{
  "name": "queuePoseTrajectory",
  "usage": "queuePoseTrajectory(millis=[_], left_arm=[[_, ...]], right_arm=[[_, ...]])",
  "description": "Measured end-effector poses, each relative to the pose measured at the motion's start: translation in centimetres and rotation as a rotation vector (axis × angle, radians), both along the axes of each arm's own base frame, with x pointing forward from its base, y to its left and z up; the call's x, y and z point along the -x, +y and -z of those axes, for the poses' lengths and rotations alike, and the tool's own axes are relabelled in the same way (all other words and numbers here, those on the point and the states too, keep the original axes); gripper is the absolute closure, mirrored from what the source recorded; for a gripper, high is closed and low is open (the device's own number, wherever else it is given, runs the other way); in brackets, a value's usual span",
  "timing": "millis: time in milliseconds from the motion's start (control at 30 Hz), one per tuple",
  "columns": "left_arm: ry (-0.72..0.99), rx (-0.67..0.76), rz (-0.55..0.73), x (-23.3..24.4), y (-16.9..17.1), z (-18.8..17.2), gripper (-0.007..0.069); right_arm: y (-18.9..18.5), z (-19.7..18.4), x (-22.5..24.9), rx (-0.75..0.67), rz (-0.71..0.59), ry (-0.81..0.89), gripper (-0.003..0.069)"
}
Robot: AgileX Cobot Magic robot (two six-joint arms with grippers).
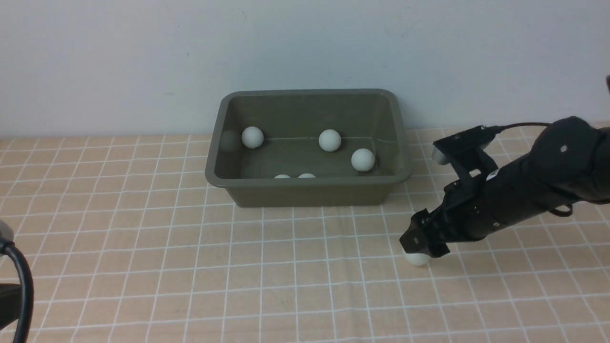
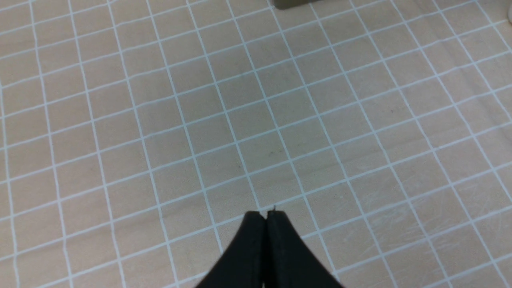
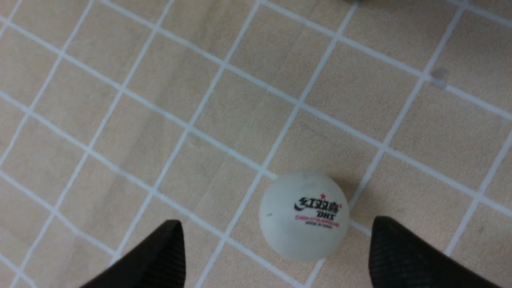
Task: Put the table tennis balls into the box on the light coffee tablecloth.
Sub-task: 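Reach for and grasp a ping pong ball on the table, then release the ping pong ball into the bin and lift the gripper away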
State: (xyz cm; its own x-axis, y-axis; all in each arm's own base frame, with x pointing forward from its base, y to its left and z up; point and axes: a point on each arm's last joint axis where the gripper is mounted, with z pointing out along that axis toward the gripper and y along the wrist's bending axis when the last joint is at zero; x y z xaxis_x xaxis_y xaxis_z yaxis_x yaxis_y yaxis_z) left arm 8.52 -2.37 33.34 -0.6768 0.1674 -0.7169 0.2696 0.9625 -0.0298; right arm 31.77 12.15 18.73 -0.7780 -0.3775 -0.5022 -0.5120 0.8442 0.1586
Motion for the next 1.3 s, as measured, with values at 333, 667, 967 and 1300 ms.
queuePoseTrajectory(millis=[333, 667, 967, 1300], left_arm=[[0.003, 0.014, 0.005, 0.0, -0.1, 0.0, 0.0694], [0.005, 0.026, 0.008, 0.0, -0.2, 0.0, 0.0694], [0.006, 0.027, 0.008, 0.1, -0.2, 0.0, 0.0694], [0.006, 0.029, 0.009, 0.1, -0.2, 0.0, 0.0694]], right_arm=[[0.1, 3.0, -0.9, 0.037, 0.005, 0.029, 0.0125], [0.1, 3.3, -1.1, 0.065, -0.033, 0.027, 0.0297], [0.5, -8.3, -1.4, 0.009, -0.115, -0.240, 0.0296], [4.8, -6.7, -9.6, -0.138, -0.256, -0.214, 0.0296]])
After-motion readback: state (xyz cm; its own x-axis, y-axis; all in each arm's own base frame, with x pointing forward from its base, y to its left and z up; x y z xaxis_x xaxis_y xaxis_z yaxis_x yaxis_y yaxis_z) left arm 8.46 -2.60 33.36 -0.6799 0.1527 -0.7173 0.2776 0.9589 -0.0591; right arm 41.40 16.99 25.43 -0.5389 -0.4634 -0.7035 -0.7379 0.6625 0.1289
